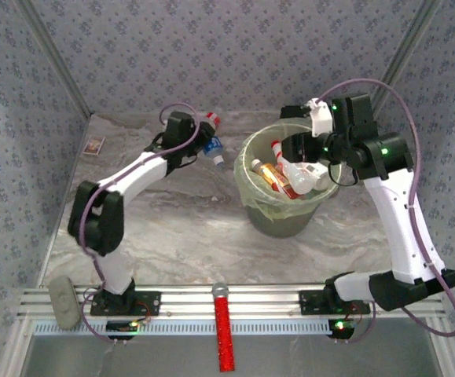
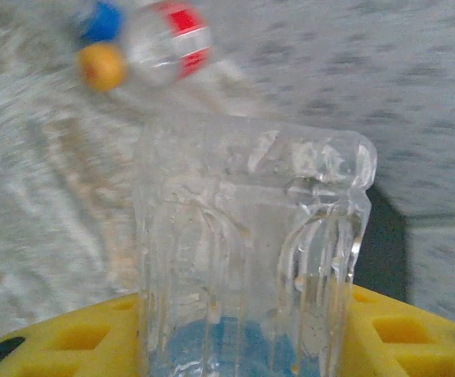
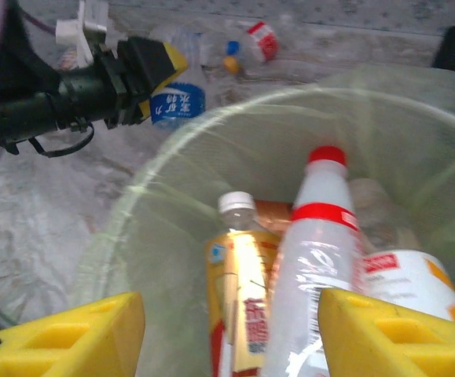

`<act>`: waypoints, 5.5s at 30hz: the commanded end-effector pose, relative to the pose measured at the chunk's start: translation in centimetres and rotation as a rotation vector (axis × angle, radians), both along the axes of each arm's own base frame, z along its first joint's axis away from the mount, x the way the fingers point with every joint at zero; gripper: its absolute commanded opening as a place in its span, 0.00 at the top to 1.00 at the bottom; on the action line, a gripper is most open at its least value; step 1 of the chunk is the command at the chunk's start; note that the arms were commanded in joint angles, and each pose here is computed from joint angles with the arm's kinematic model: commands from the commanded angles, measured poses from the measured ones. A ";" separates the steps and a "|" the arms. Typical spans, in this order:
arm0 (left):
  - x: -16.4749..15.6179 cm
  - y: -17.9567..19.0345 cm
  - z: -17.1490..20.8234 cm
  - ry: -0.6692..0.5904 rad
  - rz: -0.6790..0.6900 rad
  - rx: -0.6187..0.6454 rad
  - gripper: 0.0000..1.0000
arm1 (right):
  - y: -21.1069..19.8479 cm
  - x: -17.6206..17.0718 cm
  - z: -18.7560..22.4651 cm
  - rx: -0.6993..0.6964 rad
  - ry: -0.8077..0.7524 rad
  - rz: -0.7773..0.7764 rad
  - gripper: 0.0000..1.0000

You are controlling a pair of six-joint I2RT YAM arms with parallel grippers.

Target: Put the plastic bottles in the bin

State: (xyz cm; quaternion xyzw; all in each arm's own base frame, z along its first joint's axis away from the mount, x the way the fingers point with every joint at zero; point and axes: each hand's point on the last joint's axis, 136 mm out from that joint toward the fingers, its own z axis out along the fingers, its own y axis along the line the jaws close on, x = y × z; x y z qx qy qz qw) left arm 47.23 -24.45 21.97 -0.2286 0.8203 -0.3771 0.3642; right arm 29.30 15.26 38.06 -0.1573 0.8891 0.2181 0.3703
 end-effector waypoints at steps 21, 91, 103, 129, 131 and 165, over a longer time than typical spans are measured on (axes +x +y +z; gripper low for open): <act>-12.9 -3.9 22.5 -0.575 -0.501 -0.625 0.59 | 14.8 2.8 1.7 0.261 0.076 0.449 0.20; -1.7 2.7 3.2 -0.107 -0.233 0.423 0.16 | 3.4 2.4 -2.5 -0.120 0.134 0.074 0.44; 4.1 0.6 -1.3 -0.095 -0.323 0.526 0.16 | 4.2 3.6 -5.9 -0.092 0.197 0.055 0.50; 14.3 12.0 -13.1 0.327 0.488 -0.117 0.02 | -0.7 2.8 -5.9 -0.097 0.123 -0.028 0.45; 14.9 11.9 -13.4 0.323 0.500 -0.133 0.02 | -1.0 2.4 -6.1 -0.114 0.132 -0.027 0.45; 17.5 13.3 -12.9 0.285 0.537 -0.219 0.51 | -3.2 0.9 -3.9 -0.075 0.055 -0.088 0.43</act>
